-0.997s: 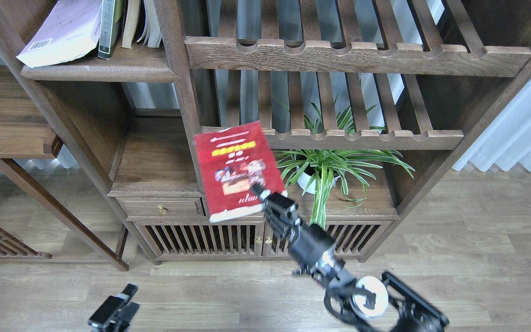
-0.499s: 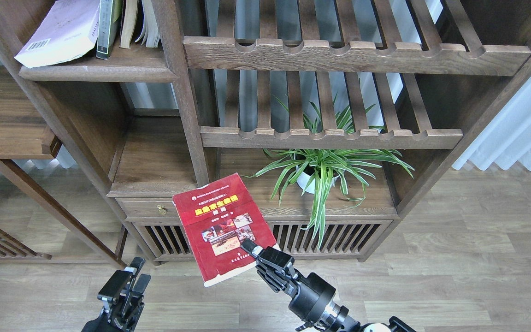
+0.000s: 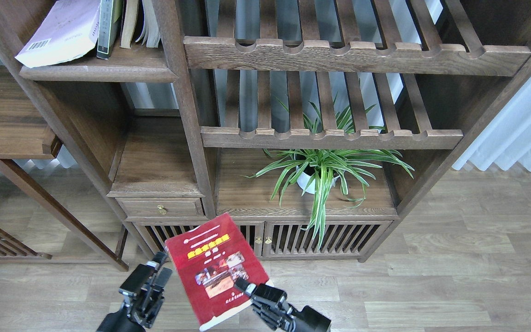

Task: Organize books on shelf
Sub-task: 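Lower the red book toward the left gripper and grasp it with left, then lift the red book with the left gripper up onto the top shelf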

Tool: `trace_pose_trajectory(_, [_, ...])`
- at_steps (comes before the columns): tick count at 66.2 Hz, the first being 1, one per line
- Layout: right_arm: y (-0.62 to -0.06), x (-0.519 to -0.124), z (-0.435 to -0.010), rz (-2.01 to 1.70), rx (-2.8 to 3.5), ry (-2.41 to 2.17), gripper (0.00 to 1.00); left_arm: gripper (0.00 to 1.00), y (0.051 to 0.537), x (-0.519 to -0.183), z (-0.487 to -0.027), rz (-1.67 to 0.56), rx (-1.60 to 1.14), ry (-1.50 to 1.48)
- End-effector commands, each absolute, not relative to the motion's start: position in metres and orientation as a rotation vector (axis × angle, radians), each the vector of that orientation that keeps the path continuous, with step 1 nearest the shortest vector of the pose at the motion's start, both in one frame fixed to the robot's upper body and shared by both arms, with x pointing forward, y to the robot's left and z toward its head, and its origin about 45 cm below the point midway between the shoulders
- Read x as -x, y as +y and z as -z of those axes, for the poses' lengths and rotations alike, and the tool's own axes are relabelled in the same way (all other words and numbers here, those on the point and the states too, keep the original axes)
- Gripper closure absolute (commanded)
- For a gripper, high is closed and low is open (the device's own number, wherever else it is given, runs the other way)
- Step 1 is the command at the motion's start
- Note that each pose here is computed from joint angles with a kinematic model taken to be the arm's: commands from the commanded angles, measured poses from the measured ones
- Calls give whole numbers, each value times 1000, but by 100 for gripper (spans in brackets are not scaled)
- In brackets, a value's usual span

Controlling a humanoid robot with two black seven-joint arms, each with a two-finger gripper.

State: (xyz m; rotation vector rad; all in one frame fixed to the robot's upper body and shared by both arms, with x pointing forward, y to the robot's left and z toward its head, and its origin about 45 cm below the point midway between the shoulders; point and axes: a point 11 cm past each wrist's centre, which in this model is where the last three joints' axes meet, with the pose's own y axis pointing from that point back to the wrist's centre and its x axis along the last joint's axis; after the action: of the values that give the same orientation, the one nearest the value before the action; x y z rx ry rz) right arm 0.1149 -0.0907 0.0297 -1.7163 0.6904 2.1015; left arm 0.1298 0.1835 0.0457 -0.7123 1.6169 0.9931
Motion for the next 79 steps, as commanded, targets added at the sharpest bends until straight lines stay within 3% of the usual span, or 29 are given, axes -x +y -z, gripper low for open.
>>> trace_pose_trajectory(1, [-89, -112, -30, -2107, 1722, 684, 94, 44, 174, -117, -37, -979, 654, 1654])
trace_pose_trajectory(9, [-87, -111, -31, -2111, 1727, 677, 94, 49, 174, -110, -29, -992, 626, 1670])
trace_pose_trajectory(11, [-87, -110, -30, -2112, 1725, 678, 94, 56, 174, -110, -28, -993, 623, 1672])
trace_pose_trajectory(12, [-87, -109, -30, -2113, 1725, 679, 94, 68, 174, -110, -28, -995, 623, 1671])
trace_pose_trajectory(15, [-87, -109, -30, -2114, 1724, 679, 92, 89, 177, -112, -27, -1006, 628, 1667])
trace_pose_trajectory(17, [-87, -109, -30, -2114, 1724, 679, 89, 97, 180, -115, -27, -1012, 630, 1659])
trace_pose_trajectory(21, [-87, -108, -30, -2114, 1729, 679, 79, 99, 182, -121, -28, -1002, 623, 1644])
trace_pose_trajectory(24, [-86, -108, -30, -2112, 1752, 680, 57, 100, 185, -124, -30, -984, 603, 1633])
trace_pose_trajectory(25, [-86, -109, -30, -2105, 1762, 683, 41, 100, 187, -125, -32, -975, 594, 1628])
trace_pose_trajectory(26, [-86, -108, -30, -2105, 1770, 683, 34, 100, 189, -126, -33, -972, 592, 1623])
trace_pose_trajectory(28, [-85, -110, -30, -2093, 1808, 683, 8, 100, 195, -130, -35, -970, 588, 1607])
trace_pose_trajectory(29, [-85, -110, -30, -2090, 1818, 684, 6, 100, 197, -132, -37, -968, 589, 1601])
trace_pose_trajectory(48, [-88, -117, -32, -2061, 1831, 699, 4, 100, 295, -188, -87, -1097, 661, 1309])
trace_pose_trajectory(58, [-90, -122, -32, -2047, 1833, 710, 2, 100, 345, -277, -170, -1090, 848, 976])
trace_pose_trajectory(68, [-90, -124, -32, -2045, 1836, 711, 2, 100, 363, -340, -267, -1001, 923, 696])
trace_pose_trajectory(79, [-94, -127, -31, -2037, 1830, 728, 2, 100, 375, -367, -346, -934, 907, 495])
